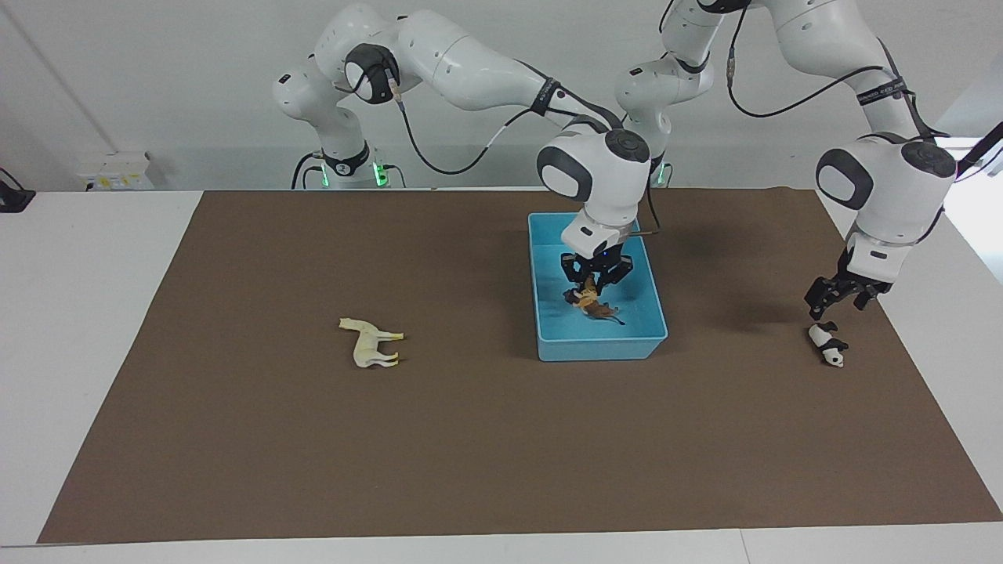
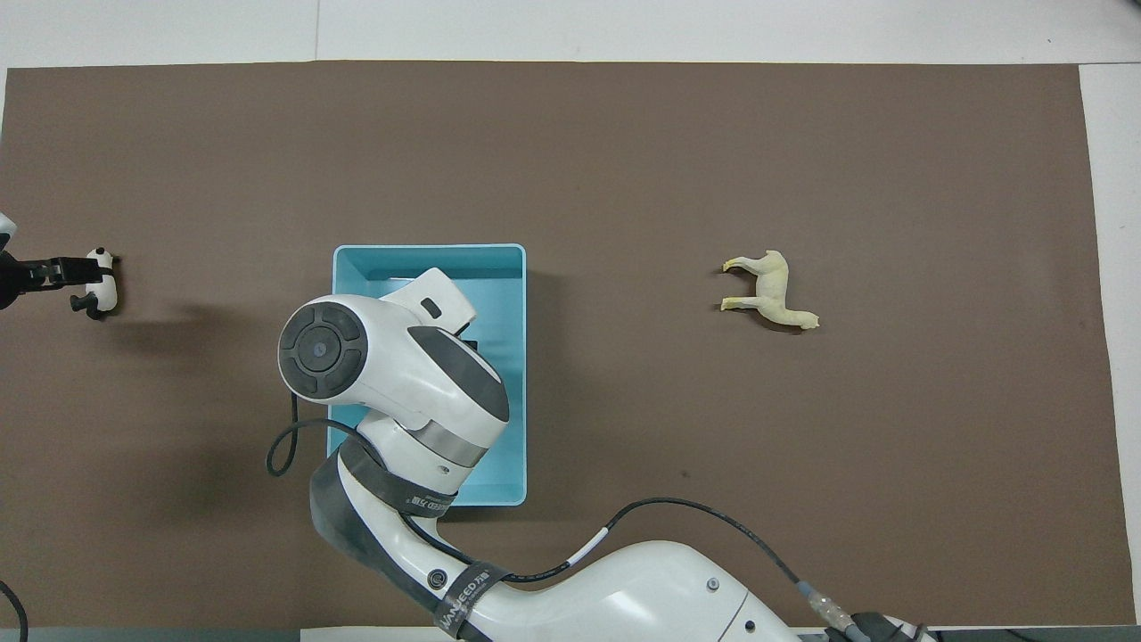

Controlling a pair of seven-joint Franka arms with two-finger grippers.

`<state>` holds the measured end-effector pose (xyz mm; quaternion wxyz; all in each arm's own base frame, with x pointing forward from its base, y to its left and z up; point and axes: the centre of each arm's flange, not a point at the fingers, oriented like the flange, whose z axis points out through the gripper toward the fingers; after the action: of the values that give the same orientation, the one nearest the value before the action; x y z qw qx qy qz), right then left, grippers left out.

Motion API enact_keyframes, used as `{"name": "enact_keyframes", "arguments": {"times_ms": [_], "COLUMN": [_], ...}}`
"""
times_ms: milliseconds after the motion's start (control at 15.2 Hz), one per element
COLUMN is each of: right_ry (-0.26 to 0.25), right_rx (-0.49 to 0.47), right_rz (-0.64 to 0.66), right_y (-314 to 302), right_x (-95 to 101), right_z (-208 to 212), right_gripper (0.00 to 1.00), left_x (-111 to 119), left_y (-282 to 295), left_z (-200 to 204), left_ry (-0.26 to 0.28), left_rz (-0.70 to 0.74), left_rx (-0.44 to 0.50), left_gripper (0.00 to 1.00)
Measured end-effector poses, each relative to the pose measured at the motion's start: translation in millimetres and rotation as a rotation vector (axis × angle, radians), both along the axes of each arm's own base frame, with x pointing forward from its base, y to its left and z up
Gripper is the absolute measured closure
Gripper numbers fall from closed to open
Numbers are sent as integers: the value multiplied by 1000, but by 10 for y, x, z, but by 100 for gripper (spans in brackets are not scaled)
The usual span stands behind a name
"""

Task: Put all toys into storage box

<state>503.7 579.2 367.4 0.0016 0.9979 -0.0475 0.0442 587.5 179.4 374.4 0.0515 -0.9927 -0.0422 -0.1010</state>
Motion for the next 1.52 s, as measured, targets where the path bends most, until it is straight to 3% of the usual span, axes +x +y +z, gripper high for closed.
{"name": "enact_keyframes", "arguments": {"times_ms": [198,396,594,792,1122,1188,1320,1518], "right_ry": [13,13,-2,19,81,80,71,25], "right_rx": [-20,-36,-35,-60,-88,-84,-74,-52], "right_rz": [-14,-52,-96,-9,-7,-16,-22,-8], "right_y": [-50,-261,-871,-1789,-3281,-3486,-3815,-4086], "right_x": [10,167,572,1044,1610,1673,1721,1585], "right_z": [113,343,870,1185,885,801,594,149], "right_gripper": [32,1,0,0,0,0,0,0], "left_x": [151,185,167,108,58,50,29,35], "left_y": [121,187,201,188,165,162,155,139], "left_z": [-228,-401,-560,-692,-776,-789,-820,-808], "left_ry": [13,22,34,45,60,62,69,66], "left_rz": [-11,-3,-1,-1,-2,-2,-2,-5], "left_rx": [0,-5,-10,-16,-21,-22,-24,-24], "left_gripper": [0,0,0,0,3,11,15,52]}}
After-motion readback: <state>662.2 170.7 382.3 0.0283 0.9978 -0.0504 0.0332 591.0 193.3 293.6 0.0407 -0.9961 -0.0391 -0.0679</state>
